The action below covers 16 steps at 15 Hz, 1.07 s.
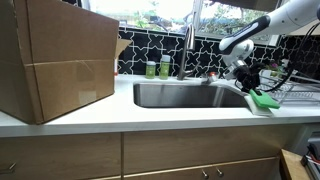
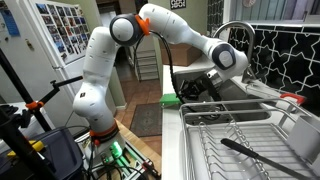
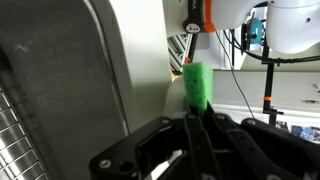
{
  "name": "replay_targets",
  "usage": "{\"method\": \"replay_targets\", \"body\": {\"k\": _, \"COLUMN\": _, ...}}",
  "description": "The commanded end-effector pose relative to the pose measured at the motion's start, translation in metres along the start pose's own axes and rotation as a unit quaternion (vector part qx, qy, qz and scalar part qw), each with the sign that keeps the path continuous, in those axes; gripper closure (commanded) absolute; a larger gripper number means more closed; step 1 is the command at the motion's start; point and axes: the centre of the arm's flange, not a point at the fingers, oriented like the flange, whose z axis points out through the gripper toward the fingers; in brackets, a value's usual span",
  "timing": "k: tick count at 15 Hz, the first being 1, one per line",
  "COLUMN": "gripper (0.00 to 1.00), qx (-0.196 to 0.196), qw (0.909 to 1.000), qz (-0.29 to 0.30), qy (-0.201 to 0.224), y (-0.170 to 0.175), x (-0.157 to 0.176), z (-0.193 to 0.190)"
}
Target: Place the two sponges in the sponge holder
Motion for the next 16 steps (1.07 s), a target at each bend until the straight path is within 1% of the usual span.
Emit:
{"method": "replay_targets", "body": {"k": 1, "gripper": 0.94, "qx": 0.009, "qw": 0.9999, "qz": 0.004, "qy": 0.011, "y": -0.026, "x": -0.014, "z": -0.013}}
{"method": "replay_targets", "body": {"k": 6, "gripper": 0.94, "qx": 0.016, "qw": 0.9997, "qz": 0.017, "qy": 0.012, "y": -0.058, "x": -0.029, "z": -0.027}}
{"method": "replay_targets", "body": {"k": 8, "gripper": 0.94, "qx": 0.012, "qw": 0.999, "qz": 0.039, "qy": 0.016, "y": -0.073, "x": -0.037, "z": -0.033}}
{"method": "replay_targets", "body": {"k": 9, "gripper": 0.94, "qx": 0.02, "qw": 0.997, "qz": 0.071, "qy": 0.025, "y": -0.084, "x": -0.042, "z": -0.038}}
{"method": "replay_targets", "body": {"k": 11, "gripper": 0.94, "qx": 0.007, "qw": 0.9917, "qz": 0.117, "qy": 0.052, "y": -0.105, "x": -0.055, "z": -0.05}}
{"method": "replay_targets", "body": {"k": 13, "gripper": 0.94, "qx": -0.015, "qw": 0.9848, "qz": 0.157, "qy": 0.073, "y": -0.125, "x": -0.068, "z": -0.066}}
{"method": "replay_targets", "body": {"k": 16, "gripper": 0.94, "qx": -0.049, "qw": 0.9691, "qz": 0.216, "qy": 0.108, "y": -0.153, "x": -0.087, "z": -0.083}}
